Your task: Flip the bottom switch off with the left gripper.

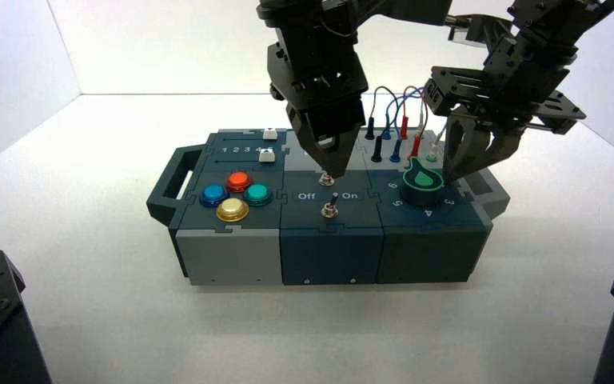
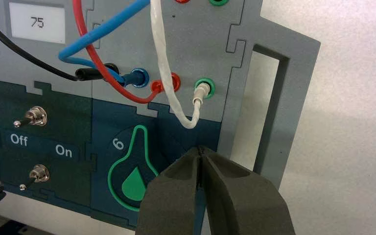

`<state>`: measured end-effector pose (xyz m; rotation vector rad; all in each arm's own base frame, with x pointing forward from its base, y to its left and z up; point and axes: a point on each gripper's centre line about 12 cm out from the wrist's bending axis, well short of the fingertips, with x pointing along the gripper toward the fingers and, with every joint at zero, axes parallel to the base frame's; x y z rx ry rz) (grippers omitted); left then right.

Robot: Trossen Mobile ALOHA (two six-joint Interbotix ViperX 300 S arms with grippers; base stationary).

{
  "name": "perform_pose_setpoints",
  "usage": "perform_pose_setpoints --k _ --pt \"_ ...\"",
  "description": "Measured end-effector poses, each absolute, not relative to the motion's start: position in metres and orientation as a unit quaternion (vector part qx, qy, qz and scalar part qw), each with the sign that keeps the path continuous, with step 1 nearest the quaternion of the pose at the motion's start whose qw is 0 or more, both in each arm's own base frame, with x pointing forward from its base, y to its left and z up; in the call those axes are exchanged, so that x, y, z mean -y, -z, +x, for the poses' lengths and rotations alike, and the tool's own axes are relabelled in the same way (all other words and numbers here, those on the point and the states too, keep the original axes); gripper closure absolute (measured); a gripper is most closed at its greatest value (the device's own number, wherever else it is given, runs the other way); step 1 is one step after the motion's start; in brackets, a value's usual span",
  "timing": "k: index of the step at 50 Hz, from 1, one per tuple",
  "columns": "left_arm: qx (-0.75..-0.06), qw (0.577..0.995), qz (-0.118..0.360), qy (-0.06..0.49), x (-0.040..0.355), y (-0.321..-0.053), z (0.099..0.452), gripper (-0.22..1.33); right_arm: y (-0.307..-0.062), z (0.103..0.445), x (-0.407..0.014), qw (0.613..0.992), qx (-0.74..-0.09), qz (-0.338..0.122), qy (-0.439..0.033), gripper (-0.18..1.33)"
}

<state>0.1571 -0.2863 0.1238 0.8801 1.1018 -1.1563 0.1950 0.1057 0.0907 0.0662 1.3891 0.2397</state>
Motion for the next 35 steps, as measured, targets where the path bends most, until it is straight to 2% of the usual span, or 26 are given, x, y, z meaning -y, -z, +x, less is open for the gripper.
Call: perform_pose_setpoints --k 35 --pt "-0.487 0.589 0.397 0.508 0.297 -0.107 0.150 1.27 -0.090 0.194 -0.106 0.761 -0.639 0.031 -0.110 1.30"
